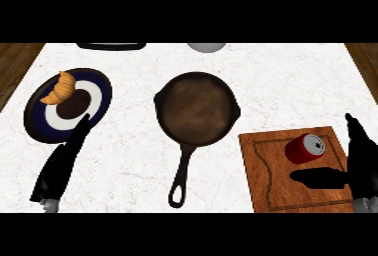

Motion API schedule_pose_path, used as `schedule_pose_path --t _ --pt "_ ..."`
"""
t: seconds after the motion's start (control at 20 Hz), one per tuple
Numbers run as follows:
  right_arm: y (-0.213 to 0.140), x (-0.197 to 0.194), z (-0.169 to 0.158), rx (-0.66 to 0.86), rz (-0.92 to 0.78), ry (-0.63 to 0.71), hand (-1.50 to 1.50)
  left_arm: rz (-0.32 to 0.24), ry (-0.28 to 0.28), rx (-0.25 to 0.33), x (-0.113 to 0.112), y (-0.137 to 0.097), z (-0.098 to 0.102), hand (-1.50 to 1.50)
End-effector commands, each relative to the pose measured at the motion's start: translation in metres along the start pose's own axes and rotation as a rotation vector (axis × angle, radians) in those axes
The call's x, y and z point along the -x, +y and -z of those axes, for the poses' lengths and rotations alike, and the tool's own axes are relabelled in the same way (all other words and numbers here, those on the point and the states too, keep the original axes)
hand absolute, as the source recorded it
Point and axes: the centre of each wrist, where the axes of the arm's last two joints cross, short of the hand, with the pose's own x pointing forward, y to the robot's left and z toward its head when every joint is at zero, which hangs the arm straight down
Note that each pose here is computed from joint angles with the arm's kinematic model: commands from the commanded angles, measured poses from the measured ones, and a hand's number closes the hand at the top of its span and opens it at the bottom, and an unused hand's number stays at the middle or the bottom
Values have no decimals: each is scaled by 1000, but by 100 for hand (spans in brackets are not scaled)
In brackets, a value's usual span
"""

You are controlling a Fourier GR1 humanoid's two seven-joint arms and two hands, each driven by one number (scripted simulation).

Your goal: Pick the can from the cutting board and place it in the pan

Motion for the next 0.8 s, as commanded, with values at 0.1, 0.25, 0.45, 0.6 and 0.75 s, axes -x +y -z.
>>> schedule_pose_path --t 0.1,0.25,0.45,0.6,0.75 --pt "6 -27 14 -73 -136 228 -150 5 10 -8 -1 0 6 0" --pt "23 -33 14 -111 -145 238 -150 14 -4 -20 6 1 7 0" --pt "39 -51 20 -123 -151 245 -150 4 -5 -6 6 -3 -2 0" --pt "46 -44 28 -131 -192 296 -150 -1 -4 2 7 3 -6 0" --pt "42 -51 35 -145 -200 313 -150 -1 10 -13 -3 6 1 0"
